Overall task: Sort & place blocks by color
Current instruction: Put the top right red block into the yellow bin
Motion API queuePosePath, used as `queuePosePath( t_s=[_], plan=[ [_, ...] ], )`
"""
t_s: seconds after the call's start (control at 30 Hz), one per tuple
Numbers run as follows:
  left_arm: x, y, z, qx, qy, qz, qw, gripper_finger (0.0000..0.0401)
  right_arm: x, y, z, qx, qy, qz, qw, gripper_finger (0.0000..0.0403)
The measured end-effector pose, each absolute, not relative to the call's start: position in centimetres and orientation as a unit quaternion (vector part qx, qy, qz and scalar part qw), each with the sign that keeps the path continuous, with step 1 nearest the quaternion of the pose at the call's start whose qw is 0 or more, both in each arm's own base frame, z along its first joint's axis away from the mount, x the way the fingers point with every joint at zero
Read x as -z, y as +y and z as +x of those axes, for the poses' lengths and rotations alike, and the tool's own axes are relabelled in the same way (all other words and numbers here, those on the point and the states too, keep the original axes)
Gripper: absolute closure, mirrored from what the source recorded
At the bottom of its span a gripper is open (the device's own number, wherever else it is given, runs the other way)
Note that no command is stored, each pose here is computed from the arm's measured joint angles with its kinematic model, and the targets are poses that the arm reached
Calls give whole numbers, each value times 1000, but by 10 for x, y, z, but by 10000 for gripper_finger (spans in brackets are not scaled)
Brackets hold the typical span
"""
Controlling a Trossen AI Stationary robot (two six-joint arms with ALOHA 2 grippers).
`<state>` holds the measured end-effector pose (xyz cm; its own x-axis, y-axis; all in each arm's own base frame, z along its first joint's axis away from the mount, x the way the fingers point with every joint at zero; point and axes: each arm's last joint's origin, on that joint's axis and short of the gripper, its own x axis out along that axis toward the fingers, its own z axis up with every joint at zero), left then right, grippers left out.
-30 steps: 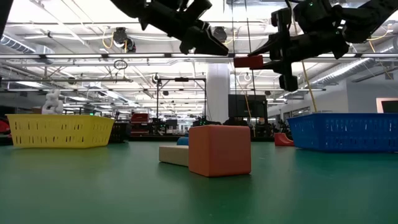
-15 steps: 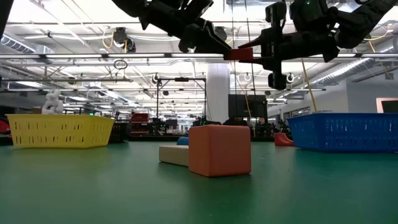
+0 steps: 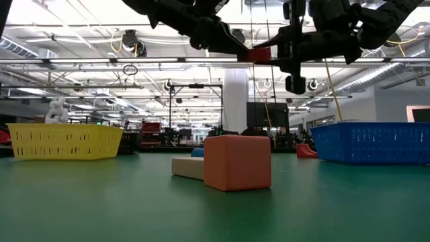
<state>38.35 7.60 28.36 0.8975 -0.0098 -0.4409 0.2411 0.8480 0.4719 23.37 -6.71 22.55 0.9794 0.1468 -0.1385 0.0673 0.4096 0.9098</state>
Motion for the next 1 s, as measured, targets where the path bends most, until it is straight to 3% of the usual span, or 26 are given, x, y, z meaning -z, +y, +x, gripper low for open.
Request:
queuePosePath(
  t_s=[0.27,0.7,1.0],
  plan=[
    [-281,72,383,93,222,260,935,303,-224,-66,233,-29,114,560,820,308],
    [-278,69,384,106,224,253,935,338,-232,-67,235,-38,89,557,825,270],
    [-276,68,383,112,234,250,933,338,-230,-68,234,-33,96,552,828,204]
  ],
)
